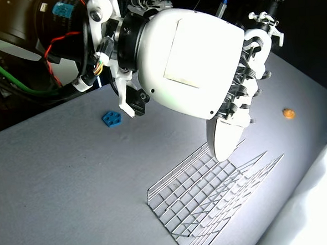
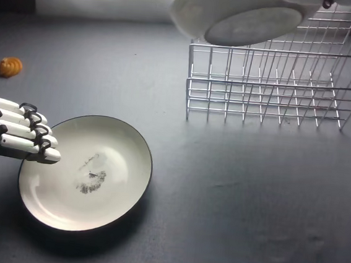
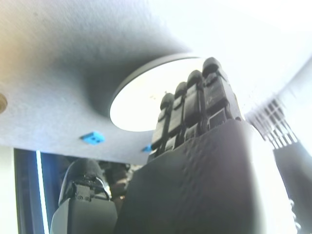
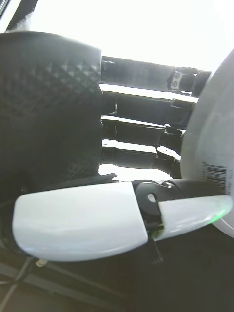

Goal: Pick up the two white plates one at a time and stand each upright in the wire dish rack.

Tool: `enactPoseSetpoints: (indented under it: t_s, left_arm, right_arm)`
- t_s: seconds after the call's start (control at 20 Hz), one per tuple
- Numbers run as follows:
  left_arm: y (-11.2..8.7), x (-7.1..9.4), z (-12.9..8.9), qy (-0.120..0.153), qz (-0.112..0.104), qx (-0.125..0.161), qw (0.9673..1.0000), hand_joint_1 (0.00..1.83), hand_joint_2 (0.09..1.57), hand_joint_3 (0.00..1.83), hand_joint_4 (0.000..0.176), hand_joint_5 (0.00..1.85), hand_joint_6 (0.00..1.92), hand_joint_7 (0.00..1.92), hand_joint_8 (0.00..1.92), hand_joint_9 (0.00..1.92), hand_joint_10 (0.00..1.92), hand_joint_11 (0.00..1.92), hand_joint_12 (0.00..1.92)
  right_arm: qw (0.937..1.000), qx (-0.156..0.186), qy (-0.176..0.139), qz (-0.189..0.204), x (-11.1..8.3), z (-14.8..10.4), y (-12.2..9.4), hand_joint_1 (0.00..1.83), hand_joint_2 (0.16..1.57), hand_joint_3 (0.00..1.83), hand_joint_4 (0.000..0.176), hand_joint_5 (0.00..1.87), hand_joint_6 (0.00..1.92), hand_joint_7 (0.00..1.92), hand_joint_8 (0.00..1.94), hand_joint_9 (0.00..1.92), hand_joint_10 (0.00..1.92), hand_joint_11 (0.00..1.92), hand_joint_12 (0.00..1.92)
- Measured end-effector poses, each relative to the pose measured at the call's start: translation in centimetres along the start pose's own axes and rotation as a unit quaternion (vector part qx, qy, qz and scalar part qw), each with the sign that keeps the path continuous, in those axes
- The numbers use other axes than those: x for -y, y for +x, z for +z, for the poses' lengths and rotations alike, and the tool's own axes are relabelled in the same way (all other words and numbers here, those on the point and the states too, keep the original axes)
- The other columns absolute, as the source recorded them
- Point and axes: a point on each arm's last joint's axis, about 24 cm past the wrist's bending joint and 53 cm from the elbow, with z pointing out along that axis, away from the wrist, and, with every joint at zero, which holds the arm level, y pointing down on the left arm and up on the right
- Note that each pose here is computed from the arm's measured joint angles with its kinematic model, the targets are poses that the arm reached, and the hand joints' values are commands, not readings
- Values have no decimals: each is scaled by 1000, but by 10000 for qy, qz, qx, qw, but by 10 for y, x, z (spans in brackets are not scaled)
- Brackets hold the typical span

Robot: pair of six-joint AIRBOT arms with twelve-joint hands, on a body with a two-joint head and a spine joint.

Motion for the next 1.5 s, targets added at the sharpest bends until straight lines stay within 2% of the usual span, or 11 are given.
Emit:
enactPoseSetpoints:
  t_s: [0.3,0.35,0.4,0.45,0.5,0.6,1.0,1.1,1.25,1.45,1.5]
  left_arm:
    - [-1,-2,-1,-29,1,9,10000,0,1101,4,0,60,12,43,12,23,8,4,2]
    - [-1,-2,-1,-30,2,8,10000,0,1110,7,0,65,9,52,10,29,7,4,3]
    - [-1,-2,-1,-30,3,6,10000,0,1110,7,0,65,9,52,10,29,7,4,3]
    - [-1,-2,-1,-28,2,7,10000,0,1104,4,0,56,4,44,5,23,4,3,2]
    - [-1,-2,-1,-28,2,7,10000,0,1104,3,0,55,3,43,5,21,3,0,1]
    - [-1,-3,1,-22,1,7,10000,0,1098,0,0,54,2,43,4,21,3,0,0]
    - [-1,-2,1,-17,5,1,10000,0,1103,2,0,38,4,32,7,9,3,0,0]
    - [-1,-2,1,-15,2,3,10000,0,1102,1,0,43,6,28,4,13,4,0,0]
    - [-1,-2,1,-15,2,3,10000,0,1105,2,0,45,5,32,5,15,4,0,0]
    - [0,-2,1,-16,7,-2,10000,0,1112,5,0,56,7,38,5,16,3,0,0]
    - [0,-2,1,-17,10,-4,10000,0,1114,6,0,59,8,40,6,17,3,0,0]
  right_arm:
    - [9997,199,113,-118,11,-2,-21,1199,1150,0,27,917,1125,927,1035,1164,5,725,1025]
    - [9996,206,148,-137,14,-1,-24,1334,1125,2,0,922,1075,974,916,950,964,759,1000]
    - [9995,233,172,-119,15,-2,-27,1334,1125,2,0,922,1075,974,916,950,964,759,1000]
    - [9994,271,193,-86,17,-3,-30,1228,1142,0,0,927,1098,938,1009,923,656,747,1012]
    - [9993,295,206,-95,18,-3,-33,1207,1143,1,21,926,1104,938,1021,1002,410,752,1018]
    - [9990,320,295,-47,24,-3,-38,1206,1138,0,27,936,1092,961,985,1142,113,772,996]
    - [9967,502,580,276,45,-5,-63,1194,1156,2,25,913,1133,903,1068,1136,40,712,1052]
    - [9961,533,633,305,50,-4,-66,1202,1144,0,27,928,1105,943,1013,1159,43,734,1039]
    - [9961,401,705,349,54,-1,-60,1199,1147,0,30,921,1110,936,1028,1161,33,744,1012]
    - [9918,234,965,811,73,7,-58,1203,1144,0,21,934,1110,933,1015,1170,23,733,1011]
    - [9910,215,1022,837,77,8,-59,1203,1143,0,25,929,1110,940,1011,1176,24,737,1014]
